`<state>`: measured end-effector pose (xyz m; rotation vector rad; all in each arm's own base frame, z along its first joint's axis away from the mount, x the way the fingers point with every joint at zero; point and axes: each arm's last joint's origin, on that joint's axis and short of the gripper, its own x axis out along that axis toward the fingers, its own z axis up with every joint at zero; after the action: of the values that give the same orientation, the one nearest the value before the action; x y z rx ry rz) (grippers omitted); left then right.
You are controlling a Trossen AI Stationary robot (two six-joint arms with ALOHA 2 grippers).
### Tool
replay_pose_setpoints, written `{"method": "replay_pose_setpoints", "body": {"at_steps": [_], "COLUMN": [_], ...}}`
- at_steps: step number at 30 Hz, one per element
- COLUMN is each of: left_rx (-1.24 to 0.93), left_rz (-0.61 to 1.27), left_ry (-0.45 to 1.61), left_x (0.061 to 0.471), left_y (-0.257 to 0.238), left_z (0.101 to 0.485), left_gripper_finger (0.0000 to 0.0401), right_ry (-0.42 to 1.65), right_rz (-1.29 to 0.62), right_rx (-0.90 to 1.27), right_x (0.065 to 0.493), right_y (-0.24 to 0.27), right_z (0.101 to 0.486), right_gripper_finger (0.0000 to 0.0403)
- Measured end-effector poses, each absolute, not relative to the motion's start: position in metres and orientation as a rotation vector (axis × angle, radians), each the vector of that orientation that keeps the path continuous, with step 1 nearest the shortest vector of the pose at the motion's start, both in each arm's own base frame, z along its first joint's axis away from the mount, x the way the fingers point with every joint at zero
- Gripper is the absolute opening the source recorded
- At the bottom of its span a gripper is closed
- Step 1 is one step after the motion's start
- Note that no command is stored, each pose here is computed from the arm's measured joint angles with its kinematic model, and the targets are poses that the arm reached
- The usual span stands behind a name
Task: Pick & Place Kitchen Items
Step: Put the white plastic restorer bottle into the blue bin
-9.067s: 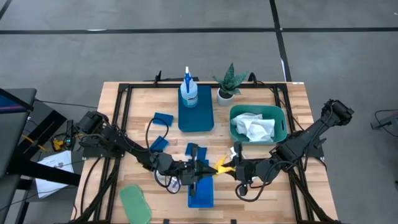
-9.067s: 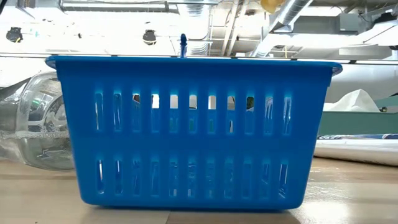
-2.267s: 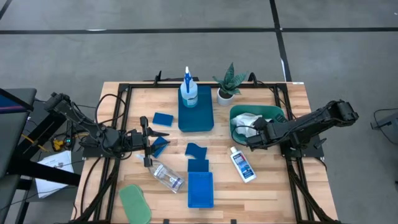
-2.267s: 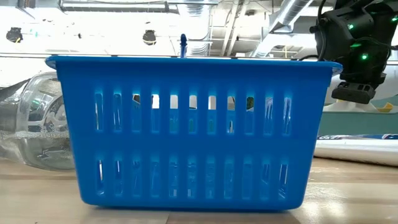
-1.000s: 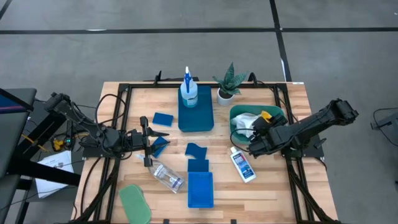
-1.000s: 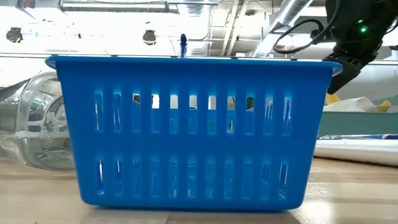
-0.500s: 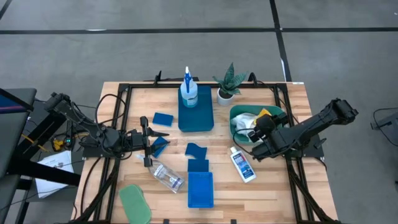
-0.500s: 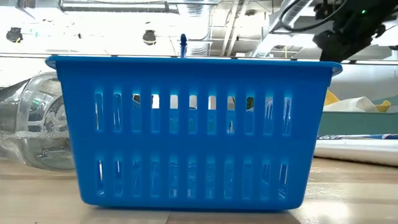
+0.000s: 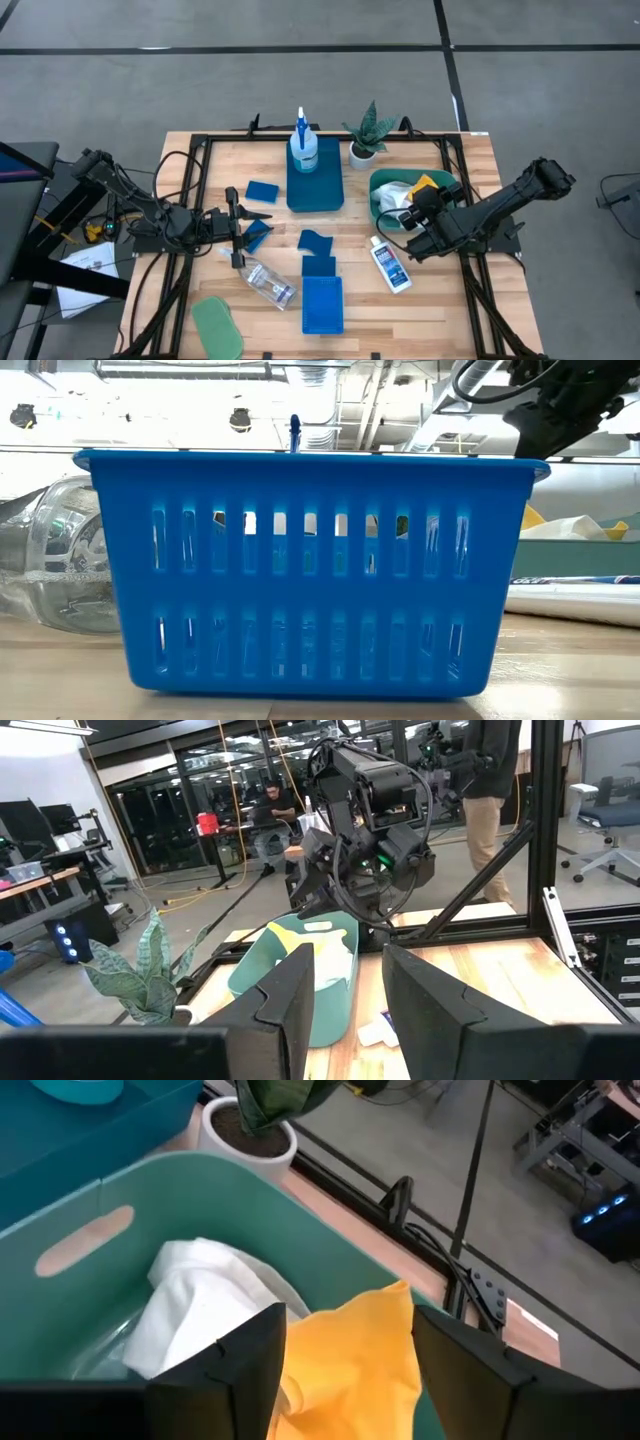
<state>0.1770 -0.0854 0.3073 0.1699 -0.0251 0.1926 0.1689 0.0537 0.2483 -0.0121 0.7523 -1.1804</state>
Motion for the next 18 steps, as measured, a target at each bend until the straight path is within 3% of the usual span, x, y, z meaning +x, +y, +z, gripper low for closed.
{"method": "replay_pose_setpoints", "body": {"at_steps": [9,14,18], "left_rx": [0.170,0.170,0.170], "left_rz": [0.193,0.194,0.196], "left_ry": [-0.025,-0.025,-0.024], "left_x": [0.177,0.177,0.177], "left_y": [-0.085,-0.085,-0.085], "left_z": [0.307,0.307,0.307], "left_gripper_finger": [0.0117,0.0117,0.0117], "right_ry": [0.792,0.925,1.055], "right_rz": [-1.156,-1.134,-0.973], "right_rx": [-0.002,0.113,0.220], "right_x": [0.167,0.166,0.175], "right_y": [0.059,0.064,0.076], "right_z": [0.247,0.243,0.236], "right_gripper_finger": [0.0209,0.0209,0.0209]}}
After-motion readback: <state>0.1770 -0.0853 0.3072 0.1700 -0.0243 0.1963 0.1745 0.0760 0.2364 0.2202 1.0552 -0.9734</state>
